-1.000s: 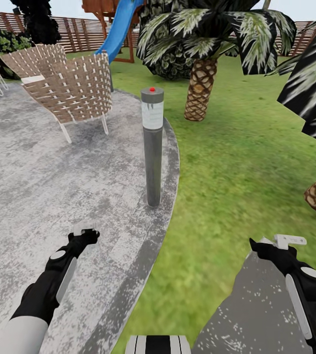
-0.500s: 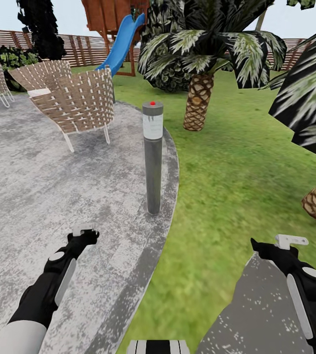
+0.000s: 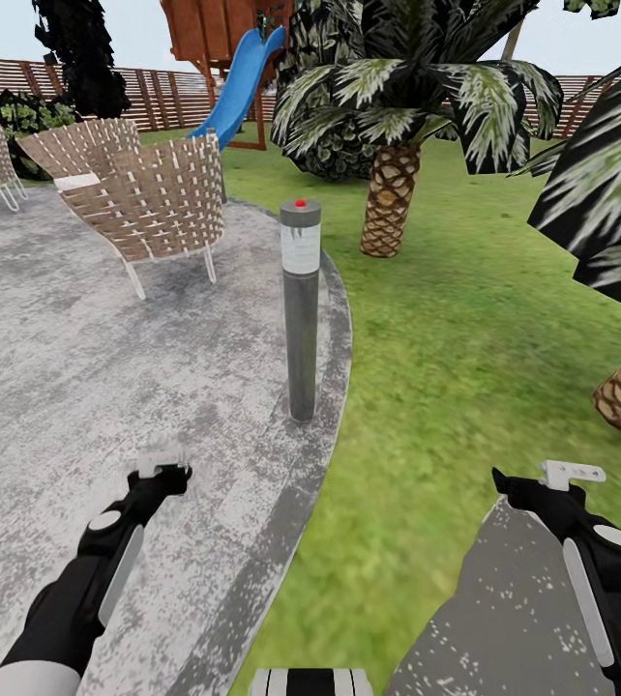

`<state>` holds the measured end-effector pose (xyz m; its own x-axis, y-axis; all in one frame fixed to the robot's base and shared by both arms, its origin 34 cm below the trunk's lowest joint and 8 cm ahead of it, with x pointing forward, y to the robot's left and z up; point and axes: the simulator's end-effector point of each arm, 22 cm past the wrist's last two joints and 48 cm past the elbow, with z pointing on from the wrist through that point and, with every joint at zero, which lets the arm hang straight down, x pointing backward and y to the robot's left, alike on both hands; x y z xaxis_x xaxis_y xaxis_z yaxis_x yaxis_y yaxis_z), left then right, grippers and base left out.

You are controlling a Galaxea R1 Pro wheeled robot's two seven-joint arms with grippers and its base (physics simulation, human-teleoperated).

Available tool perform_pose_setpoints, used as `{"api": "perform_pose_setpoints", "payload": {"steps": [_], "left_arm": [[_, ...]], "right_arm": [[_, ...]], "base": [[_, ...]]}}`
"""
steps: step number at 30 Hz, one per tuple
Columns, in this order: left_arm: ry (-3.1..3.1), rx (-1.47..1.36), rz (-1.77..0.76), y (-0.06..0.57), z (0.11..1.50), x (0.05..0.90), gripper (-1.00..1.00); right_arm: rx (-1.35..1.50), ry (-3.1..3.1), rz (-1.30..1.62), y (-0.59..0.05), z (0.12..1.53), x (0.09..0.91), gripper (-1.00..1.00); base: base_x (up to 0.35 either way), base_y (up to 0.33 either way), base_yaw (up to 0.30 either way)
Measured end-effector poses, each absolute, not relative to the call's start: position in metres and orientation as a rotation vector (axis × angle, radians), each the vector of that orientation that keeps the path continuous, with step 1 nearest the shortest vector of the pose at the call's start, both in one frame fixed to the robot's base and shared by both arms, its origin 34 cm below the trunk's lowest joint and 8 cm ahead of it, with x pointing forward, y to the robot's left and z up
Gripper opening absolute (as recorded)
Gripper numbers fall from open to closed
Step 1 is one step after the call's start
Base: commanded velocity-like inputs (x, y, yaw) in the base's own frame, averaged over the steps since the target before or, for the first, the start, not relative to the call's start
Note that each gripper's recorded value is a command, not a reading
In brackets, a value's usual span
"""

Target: Pick up the pesticide atomizer in the garden and spray insectifuge to fully cover both potted plants in the garden.

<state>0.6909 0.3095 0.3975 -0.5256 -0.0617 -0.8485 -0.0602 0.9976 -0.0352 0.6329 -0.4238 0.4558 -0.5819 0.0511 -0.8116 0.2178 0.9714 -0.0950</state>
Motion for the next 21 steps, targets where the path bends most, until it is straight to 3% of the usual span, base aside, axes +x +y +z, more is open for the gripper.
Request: {"api": "perform_pose_setpoints", "payload": {"steps": [8,14,21], "left_arm": [[2.155,-0.092,0.001,0.312,0.396,0.682,-1.0],[2.169,-0.101,0.003,0.315,0.401,0.681,-1.0],[2.172,-0.096,-0.003,0.312,0.406,0.682,-1.0]], "right_arm": [[0.189,2.184,-0.227,-0.424,0.456,0.633,1.0],[0.19,2.181,-0.223,-0.423,0.458,0.634,1.0],[0.188,2.176,-0.228,-0.424,0.46,0.635,1.0]], "base": [[0.0,0.0,-0.008],[0.0,0.0,-0.18],[0.0,0.0,-0.054]]}}
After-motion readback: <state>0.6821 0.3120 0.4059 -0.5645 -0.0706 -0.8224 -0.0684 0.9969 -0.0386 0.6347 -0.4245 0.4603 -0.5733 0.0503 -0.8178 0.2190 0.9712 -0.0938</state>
